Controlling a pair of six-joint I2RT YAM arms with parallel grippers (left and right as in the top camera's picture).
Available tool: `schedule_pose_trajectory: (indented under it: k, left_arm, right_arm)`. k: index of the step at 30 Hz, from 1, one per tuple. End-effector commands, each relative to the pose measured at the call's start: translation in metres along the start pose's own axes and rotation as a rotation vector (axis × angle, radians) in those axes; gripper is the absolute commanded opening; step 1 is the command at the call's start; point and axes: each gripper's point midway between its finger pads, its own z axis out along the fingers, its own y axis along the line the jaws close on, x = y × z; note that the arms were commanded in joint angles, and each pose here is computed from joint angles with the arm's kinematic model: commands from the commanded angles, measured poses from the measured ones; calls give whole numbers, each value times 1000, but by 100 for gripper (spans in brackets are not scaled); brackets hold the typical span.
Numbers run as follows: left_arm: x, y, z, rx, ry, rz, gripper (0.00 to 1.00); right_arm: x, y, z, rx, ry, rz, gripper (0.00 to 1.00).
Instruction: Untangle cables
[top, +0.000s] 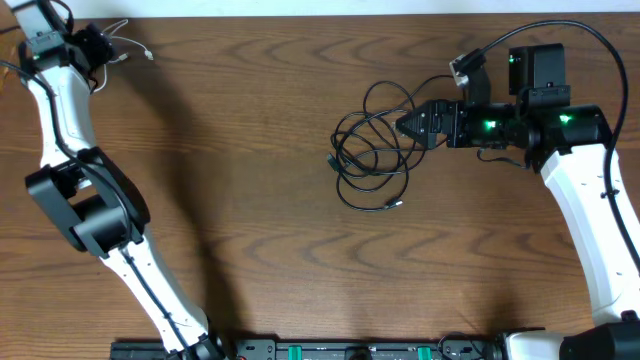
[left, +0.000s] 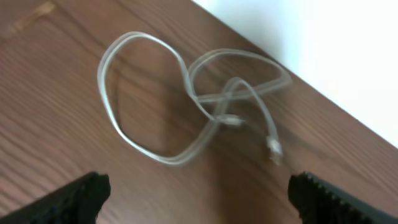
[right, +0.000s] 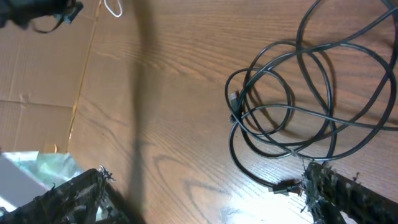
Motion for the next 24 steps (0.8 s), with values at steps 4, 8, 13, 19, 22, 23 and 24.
schedule_pose_trajectory:
  k: [4, 8, 13, 19, 22, 23, 24]
  left_arm:
    - [53, -58, -37, 231, 254, 21, 96]
    - [109, -111, -74, 492, 524, -38, 96]
    - [153, -150, -118, 536, 688, 46, 96]
    - [180, -205, -192, 533, 689, 274, 96]
    - [188, -224, -213, 464, 613, 402, 97]
    - [191, -228, -217, 433, 591, 445, 97]
    - [196, -232, -220, 401, 574, 483, 97]
  right_arm:
    - [-1, 3, -3, 18, -14, -10, 99]
    - [-11, -26, -11, 152, -65, 82, 99]
    - [-18, -73, -37, 301, -129, 188, 99]
    - [-24, -129, -78, 483, -218, 283, 99]
    - [-30, -144, -91, 504, -261, 303, 99]
    - [-33, -147, -93, 508, -269, 290, 99]
    - [-34, -150, -93, 511, -268, 275, 99]
